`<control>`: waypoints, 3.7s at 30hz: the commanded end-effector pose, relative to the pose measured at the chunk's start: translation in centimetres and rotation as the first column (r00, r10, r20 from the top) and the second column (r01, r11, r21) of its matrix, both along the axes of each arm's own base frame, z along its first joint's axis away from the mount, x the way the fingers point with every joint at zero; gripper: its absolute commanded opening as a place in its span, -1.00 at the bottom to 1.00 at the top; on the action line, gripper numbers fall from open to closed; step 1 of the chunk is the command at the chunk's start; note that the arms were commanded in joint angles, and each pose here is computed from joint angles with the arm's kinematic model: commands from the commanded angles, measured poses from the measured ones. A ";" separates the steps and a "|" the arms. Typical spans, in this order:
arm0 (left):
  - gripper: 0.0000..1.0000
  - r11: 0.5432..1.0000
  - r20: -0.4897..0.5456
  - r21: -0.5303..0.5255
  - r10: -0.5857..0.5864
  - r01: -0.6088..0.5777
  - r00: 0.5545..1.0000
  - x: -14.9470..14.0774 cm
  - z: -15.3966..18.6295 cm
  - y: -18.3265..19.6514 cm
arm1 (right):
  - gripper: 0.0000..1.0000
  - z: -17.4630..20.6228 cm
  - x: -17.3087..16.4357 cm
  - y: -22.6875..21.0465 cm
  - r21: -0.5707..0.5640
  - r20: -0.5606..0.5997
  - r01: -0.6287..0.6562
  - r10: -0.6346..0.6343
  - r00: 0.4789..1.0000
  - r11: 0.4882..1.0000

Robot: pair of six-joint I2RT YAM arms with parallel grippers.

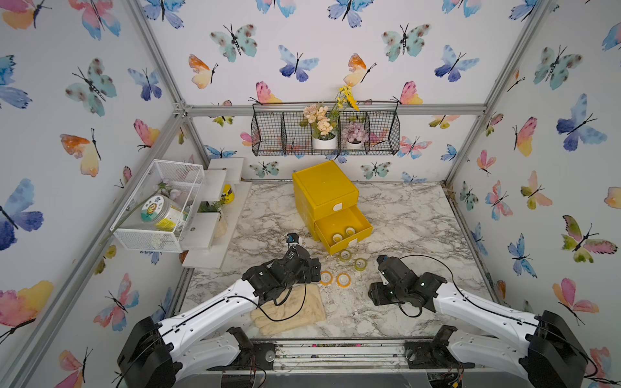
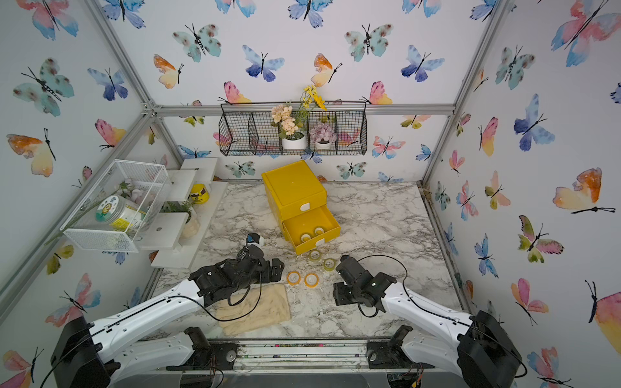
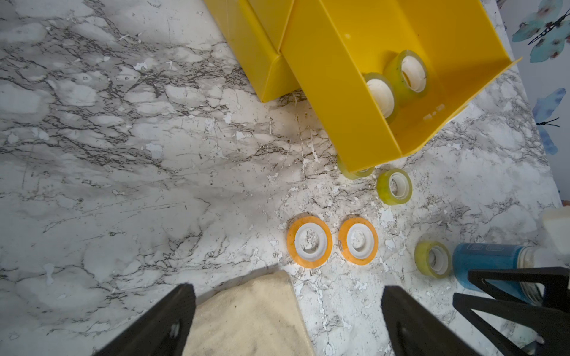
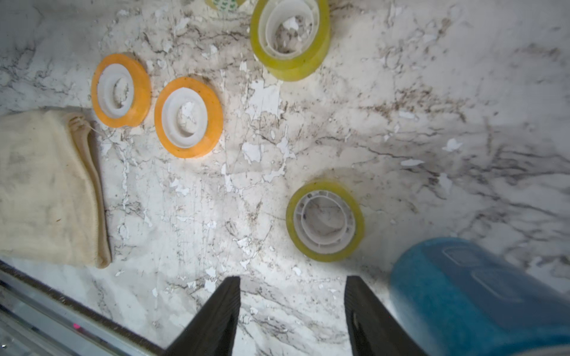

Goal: Place the transparent tape into the drawer according to color
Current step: Pick up the tape at the center of the board, then place the tape in the drawer, then pick up the tape at the center of the board.

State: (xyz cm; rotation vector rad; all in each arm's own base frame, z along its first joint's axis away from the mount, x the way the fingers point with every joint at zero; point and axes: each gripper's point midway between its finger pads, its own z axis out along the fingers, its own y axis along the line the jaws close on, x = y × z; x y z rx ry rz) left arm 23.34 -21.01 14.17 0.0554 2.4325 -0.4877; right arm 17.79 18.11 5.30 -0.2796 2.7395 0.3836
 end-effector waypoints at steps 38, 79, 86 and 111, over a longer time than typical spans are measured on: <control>0.97 0.997 -0.028 0.069 0.049 -0.047 0.998 -0.3 -3.2 2.0 | -0.08 -2.0 3.3 1.1 -0.093 0.033 0.036 -0.033 0.999 0.995; 0.97 0.991 -0.029 0.067 0.116 -0.114 0.993 -2.0 -3.8 4.9 | 0.18 10.9 22.4 12.6 0.009 0.369 -0.064 0.056 0.928 0.998; 0.97 0.992 -0.029 0.062 0.110 -0.108 0.994 -2.0 -3.7 4.8 | 0.24 12.8 22.4 12.8 0.048 0.395 -0.067 0.043 0.918 0.997; 0.91 0.944 0.012 0.096 -0.319 0.316 0.948 -1.7 -0.6 -14.5 | 0.22 17.1 10.9 -2.5 0.206 0.509 0.253 -0.324 0.797 0.945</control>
